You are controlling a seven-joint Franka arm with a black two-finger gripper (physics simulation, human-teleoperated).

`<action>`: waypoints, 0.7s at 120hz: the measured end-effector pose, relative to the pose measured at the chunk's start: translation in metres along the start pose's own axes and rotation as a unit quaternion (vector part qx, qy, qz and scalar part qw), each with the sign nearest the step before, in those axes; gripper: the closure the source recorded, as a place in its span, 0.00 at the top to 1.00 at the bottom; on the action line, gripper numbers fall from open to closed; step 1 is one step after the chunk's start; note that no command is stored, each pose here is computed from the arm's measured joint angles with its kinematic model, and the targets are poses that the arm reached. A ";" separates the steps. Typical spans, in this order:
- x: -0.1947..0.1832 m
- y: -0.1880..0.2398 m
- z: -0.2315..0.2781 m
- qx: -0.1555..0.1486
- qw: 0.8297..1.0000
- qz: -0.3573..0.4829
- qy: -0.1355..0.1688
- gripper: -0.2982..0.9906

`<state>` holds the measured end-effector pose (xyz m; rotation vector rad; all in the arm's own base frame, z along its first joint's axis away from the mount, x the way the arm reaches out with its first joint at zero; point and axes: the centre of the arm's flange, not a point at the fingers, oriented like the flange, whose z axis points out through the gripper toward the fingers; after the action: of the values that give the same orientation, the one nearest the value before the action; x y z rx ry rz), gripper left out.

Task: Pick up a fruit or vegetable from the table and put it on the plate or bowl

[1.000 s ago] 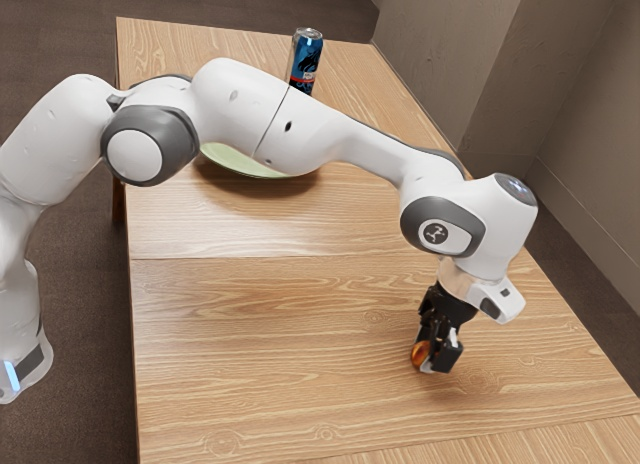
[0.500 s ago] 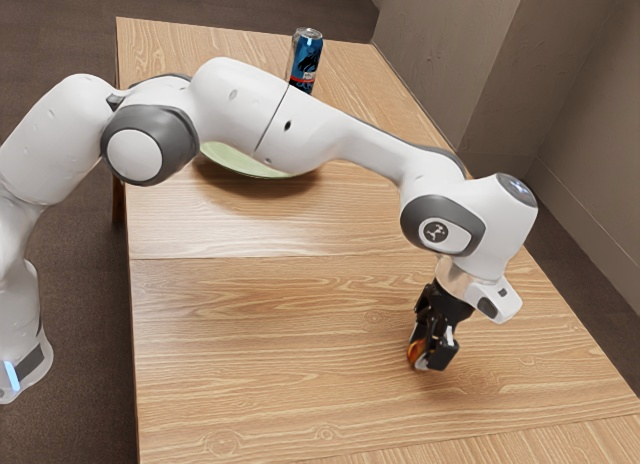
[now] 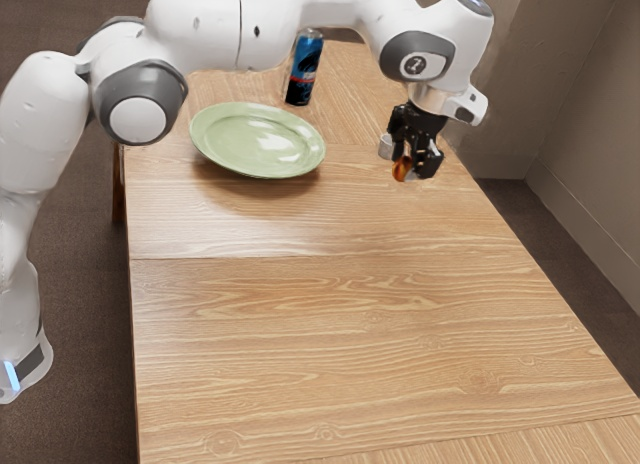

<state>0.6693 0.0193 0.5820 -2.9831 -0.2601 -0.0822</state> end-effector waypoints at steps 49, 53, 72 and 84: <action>-0.013 -0.192 0.020 -0.007 0.989 -0.143 -0.043 0.50; -0.012 -0.196 0.029 -0.011 0.988 -0.147 -0.051 0.50; -0.012 -0.200 0.074 -0.026 0.984 -0.151 -0.089 0.50; -0.019 -0.222 0.093 -0.031 0.979 -0.171 -0.102 0.49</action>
<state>0.6154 0.2460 0.5199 -2.9742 -0.8065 0.1840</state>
